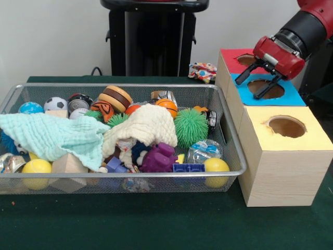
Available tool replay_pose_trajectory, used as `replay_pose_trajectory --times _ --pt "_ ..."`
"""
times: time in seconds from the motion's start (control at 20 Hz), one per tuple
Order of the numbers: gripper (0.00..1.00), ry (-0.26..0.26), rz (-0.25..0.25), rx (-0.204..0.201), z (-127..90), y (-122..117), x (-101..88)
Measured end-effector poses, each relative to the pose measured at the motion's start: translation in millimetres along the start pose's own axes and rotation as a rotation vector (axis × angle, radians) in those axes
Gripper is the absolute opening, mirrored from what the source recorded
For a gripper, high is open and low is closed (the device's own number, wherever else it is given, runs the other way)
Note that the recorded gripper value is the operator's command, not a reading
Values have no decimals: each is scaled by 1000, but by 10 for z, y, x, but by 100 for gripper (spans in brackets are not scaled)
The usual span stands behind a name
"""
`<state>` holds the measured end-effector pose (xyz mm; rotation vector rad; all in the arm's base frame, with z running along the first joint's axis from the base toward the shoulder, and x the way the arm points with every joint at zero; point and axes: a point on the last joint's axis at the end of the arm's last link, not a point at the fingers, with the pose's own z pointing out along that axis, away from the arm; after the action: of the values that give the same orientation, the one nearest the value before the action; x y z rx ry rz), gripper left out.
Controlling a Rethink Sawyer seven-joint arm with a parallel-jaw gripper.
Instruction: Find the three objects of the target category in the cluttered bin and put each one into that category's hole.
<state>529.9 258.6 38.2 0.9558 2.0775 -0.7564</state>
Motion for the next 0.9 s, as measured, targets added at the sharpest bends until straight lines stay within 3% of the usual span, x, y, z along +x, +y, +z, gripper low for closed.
replay_pose_trajectory --times 0.15,0.2,0.25,0.4,0.55,0.9 --pt "100 96 73 2 20 0 -113" --pt "100 173 131 6 41 -2 -202" --pt "100 214 160 8 53 1 -254" --pt "100 283 206 8 92 35 -356" --pt "100 267 168 5 119 39 -421" --pt "100 183 12 -16 99 5 -322"
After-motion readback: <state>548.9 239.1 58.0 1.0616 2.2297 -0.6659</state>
